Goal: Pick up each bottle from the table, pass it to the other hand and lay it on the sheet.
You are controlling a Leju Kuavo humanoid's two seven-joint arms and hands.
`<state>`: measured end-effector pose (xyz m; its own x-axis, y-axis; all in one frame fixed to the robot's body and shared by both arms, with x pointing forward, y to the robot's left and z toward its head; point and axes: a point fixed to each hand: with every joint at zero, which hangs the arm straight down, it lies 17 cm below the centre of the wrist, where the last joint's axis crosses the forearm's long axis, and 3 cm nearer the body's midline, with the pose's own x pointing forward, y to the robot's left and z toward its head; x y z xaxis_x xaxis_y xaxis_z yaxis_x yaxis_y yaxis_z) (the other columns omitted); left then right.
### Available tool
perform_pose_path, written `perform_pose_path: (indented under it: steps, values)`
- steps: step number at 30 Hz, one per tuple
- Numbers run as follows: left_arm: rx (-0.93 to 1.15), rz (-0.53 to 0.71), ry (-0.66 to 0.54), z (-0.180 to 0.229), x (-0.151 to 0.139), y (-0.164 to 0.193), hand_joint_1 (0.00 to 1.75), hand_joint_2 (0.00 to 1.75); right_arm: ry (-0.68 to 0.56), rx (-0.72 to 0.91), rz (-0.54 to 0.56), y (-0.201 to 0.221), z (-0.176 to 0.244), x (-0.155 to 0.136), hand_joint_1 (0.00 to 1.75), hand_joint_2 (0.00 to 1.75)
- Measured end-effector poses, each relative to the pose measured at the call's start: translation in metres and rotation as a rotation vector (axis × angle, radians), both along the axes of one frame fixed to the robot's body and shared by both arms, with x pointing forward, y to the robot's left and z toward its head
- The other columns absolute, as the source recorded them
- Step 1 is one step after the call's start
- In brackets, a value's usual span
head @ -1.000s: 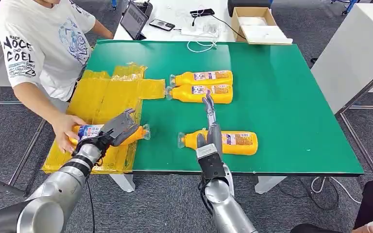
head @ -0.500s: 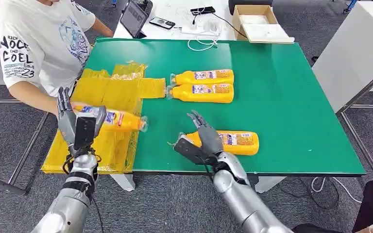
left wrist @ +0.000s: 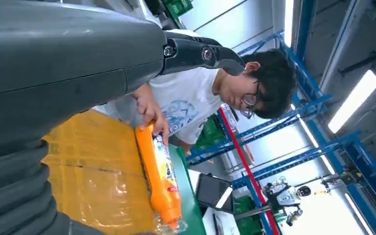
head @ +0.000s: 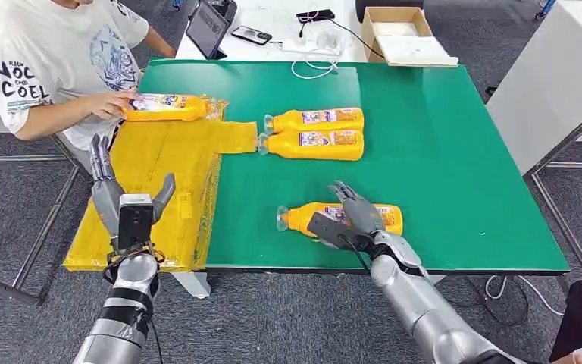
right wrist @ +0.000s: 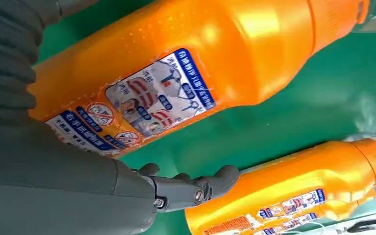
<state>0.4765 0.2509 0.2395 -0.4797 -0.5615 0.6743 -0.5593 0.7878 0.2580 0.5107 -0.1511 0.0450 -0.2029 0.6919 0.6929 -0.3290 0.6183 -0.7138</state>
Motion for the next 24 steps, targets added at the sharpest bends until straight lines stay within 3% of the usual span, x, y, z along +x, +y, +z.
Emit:
perform_pose_path:
  steps: [24]
  values:
    - [-0.018,-0.036,0.011,-0.004,0.0,-0.012,0.0,1.75,0.096,-0.078,0.013,-0.03,-0.016,0.002,0.0,1.75]
